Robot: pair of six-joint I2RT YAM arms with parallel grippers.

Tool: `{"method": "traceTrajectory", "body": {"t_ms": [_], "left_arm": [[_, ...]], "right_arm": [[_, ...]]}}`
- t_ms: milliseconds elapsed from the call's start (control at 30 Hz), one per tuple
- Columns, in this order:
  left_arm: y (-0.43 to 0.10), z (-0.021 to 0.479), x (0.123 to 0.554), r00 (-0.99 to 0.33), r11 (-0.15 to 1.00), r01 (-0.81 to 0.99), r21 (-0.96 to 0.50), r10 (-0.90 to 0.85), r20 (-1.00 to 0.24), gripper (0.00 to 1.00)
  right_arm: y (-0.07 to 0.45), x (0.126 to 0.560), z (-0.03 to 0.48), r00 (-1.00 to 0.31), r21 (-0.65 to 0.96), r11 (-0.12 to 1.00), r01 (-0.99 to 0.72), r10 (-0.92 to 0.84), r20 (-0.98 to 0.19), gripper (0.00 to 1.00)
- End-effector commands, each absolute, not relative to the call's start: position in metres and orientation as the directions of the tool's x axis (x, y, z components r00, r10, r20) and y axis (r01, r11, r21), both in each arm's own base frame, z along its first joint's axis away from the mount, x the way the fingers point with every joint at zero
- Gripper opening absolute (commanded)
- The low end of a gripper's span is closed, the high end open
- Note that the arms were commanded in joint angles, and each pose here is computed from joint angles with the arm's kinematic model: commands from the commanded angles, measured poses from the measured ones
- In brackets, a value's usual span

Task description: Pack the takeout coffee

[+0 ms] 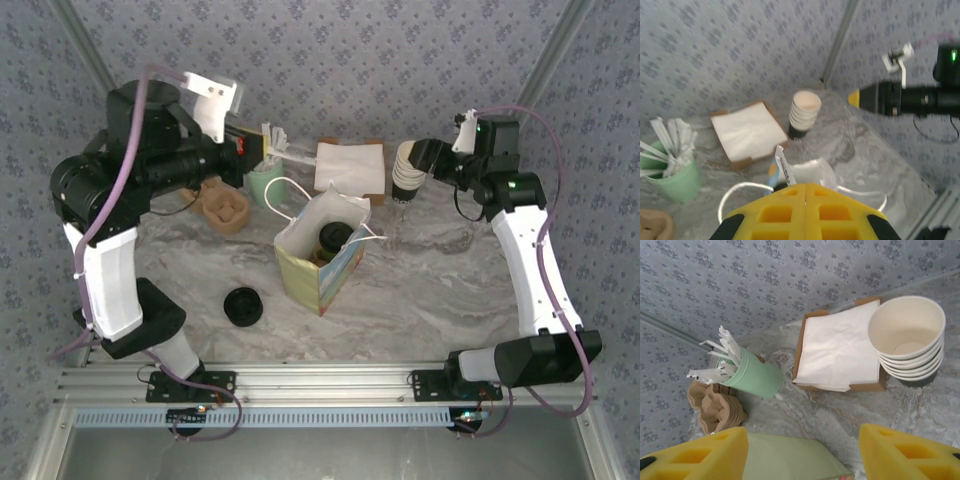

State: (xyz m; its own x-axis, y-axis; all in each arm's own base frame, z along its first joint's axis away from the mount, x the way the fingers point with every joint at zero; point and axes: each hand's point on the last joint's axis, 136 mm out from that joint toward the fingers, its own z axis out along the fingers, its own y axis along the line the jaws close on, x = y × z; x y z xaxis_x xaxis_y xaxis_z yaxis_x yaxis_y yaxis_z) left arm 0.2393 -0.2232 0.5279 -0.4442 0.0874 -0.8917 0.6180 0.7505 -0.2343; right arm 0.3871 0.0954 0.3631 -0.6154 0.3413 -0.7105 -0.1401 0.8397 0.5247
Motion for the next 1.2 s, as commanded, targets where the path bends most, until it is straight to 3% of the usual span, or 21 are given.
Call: {"method": "traceTrajectory", "body": {"t_ms": [0, 333, 467, 600, 700, 800, 933, 1167], "left_arm": [[-0.231, 0.499, 0.226, -0.509, 0.730, 0.645, -0.225, 0.190, -0.840, 0.03], [-0.240, 0.441, 0.222, -0.602, 0.744, 0.640, -0.194, 0.329, -0.727, 0.04], [-0.244, 0.419, 0.225, -0.622, 0.743, 0.640, -0.198, 0.349, -0.701, 0.13], [-0.251, 0.395, 0.232, -0.638, 0.747, 0.638, -0.187, 0.377, -0.671, 0.32], [-0.253, 0.376, 0.243, -0.649, 0.768, 0.622, -0.154, 0.395, -0.650, 0.39], [-0.254, 0.359, 0.256, -0.659, 0.790, 0.602, -0.114, 0.412, -0.629, 0.42], [-0.253, 0.343, 0.273, -0.647, 0.815, 0.577, -0.045, 0.423, -0.634, 0.52], [-0.264, 0.321, 0.298, -0.631, 0.816, 0.578, 0.020, 0.463, -0.622, 0.52]], "right_arm": [[0.096, 0.396, 0.369, -0.607, 0.498, 0.854, -0.149, 0.318, -0.728, 0.62], [0.135, 0.437, 0.364, -0.645, 0.444, 0.872, -0.204, 0.221, -0.731, 0.61], [0.155, 0.452, 0.361, -0.648, 0.422, 0.876, -0.236, 0.182, -0.740, 0.61], [0.171, 0.468, 0.350, -0.662, 0.400, 0.881, -0.252, 0.145, -0.735, 0.61], [0.180, 0.478, 0.341, -0.665, 0.373, 0.890, -0.263, 0.113, -0.738, 0.60], [0.186, 0.488, 0.329, -0.675, 0.343, 0.904, -0.254, 0.088, -0.732, 0.60], [0.194, 0.499, 0.311, -0.685, 0.306, 0.917, -0.255, 0.052, -0.727, 0.59], [0.204, 0.513, 0.292, -0.699, 0.292, 0.921, -0.258, 0.031, -0.714, 0.59]]}}
